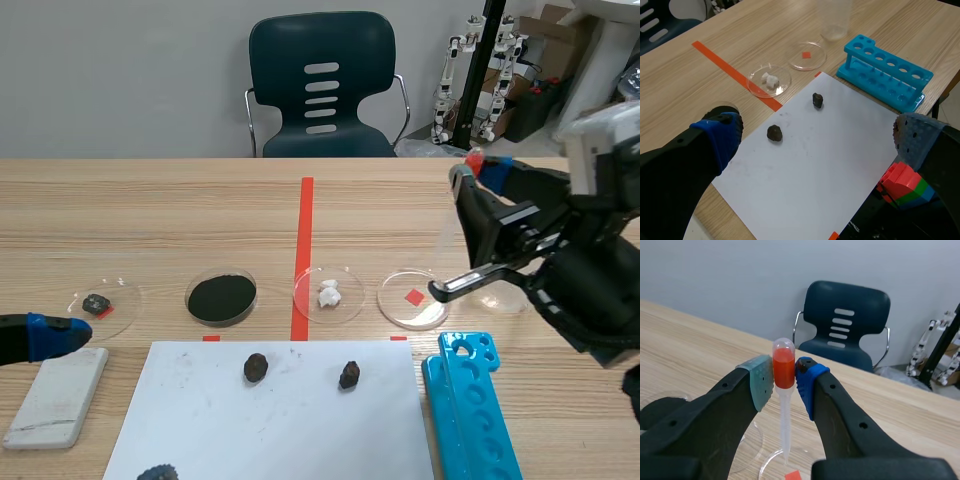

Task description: Draw acid from the petri dish

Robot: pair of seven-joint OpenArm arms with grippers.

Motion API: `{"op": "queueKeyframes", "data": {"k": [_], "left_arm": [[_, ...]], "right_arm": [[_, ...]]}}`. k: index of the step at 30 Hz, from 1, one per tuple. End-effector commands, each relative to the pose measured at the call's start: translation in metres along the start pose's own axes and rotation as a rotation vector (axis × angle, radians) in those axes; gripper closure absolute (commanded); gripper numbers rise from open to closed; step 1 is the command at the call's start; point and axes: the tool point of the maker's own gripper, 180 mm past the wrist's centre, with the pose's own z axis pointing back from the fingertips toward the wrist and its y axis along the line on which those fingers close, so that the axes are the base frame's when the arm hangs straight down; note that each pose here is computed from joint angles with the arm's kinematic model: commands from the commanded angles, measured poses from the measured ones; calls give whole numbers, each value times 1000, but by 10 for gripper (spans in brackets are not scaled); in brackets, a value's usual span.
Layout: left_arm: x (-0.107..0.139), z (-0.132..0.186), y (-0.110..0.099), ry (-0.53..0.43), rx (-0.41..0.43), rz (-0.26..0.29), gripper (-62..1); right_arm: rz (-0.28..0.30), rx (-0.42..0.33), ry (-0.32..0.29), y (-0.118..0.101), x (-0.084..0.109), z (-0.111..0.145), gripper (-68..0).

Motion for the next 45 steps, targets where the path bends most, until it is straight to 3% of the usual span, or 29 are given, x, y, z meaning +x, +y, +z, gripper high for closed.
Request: {"op": "queueKeyframes", "data": {"k": [1, 6, 17, 29, 45], "left_arm": [[7, 0, -2, -30, 1, 11, -623], [7, 0, -2, -30, 1, 11, -623], [7, 0, -2, -30, 1, 11, -623], [7, 0, -2, -30, 1, 11, -623], [7, 0, -2, -30, 1, 11, -623]], "right_arm": [[17, 2, -18, -3, 12, 7, -131], [45, 8, -11, 1, 35, 31, -131], [34, 147, 81, 32, 65, 78, -131], [-21, 199, 92, 45, 77, 106, -131], [-33, 204, 93, 44, 78, 109, -131]]}}
